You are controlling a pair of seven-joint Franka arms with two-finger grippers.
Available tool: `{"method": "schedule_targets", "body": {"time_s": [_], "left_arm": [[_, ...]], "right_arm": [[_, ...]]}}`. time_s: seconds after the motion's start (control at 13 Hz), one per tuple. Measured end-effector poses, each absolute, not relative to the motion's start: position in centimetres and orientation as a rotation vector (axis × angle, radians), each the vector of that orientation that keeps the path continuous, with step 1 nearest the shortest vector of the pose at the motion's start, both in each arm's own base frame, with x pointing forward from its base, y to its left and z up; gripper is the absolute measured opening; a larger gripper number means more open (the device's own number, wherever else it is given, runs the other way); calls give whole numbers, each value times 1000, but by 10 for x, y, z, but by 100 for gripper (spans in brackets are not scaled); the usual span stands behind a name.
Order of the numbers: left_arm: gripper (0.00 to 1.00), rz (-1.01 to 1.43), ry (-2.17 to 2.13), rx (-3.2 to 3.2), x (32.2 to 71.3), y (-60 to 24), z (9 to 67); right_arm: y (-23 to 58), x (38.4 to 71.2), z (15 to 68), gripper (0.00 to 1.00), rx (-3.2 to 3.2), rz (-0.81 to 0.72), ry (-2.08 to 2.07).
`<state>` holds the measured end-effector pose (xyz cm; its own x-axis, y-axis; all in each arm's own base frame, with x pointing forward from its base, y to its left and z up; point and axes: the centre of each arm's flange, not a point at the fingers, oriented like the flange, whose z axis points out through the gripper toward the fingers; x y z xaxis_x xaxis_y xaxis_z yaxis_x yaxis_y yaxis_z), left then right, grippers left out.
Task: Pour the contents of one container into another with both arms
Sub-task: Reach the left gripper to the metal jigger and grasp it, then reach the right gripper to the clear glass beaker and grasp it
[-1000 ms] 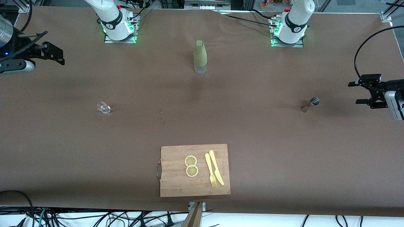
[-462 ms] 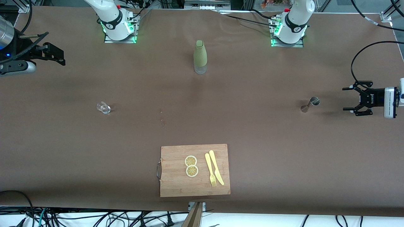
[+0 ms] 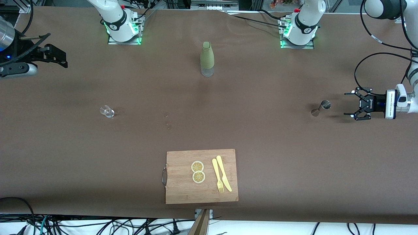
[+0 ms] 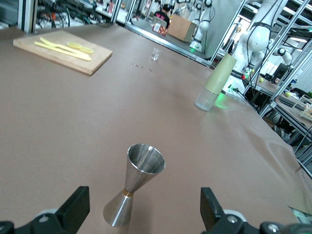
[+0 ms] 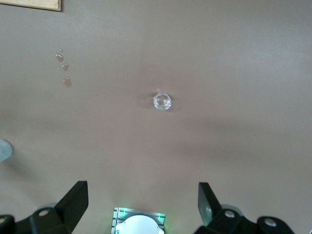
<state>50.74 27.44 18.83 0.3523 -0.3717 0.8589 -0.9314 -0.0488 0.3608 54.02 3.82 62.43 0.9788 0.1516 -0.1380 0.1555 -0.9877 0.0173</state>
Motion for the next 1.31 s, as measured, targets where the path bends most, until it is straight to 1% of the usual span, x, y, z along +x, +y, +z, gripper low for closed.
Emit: {"method": "schedule_targets", "body": {"time_s": [0.23,0.54,0.69,0.85,1.08,1.31], "left_arm": [[100,859,-1230,1540,503,277,167],[100,986,-1205,1443,486,262,96],[100,1016,-1201,1412,479,258,78],[100,1053,-1211,1387,476,255,69],[100,1073,-1183,1361,473,244,50],[100,1068,-1193,1327,481,231,49]], "right_arm": [[38,540,624,100,3097,-213,241],[38,543,623,100,3097,-197,276],[39,553,614,100,3101,-162,465],[31,564,594,100,3119,-160,670],[6,573,566,100,3088,-146,963],[-32,581,535,100,3016,-107,1319]]}}
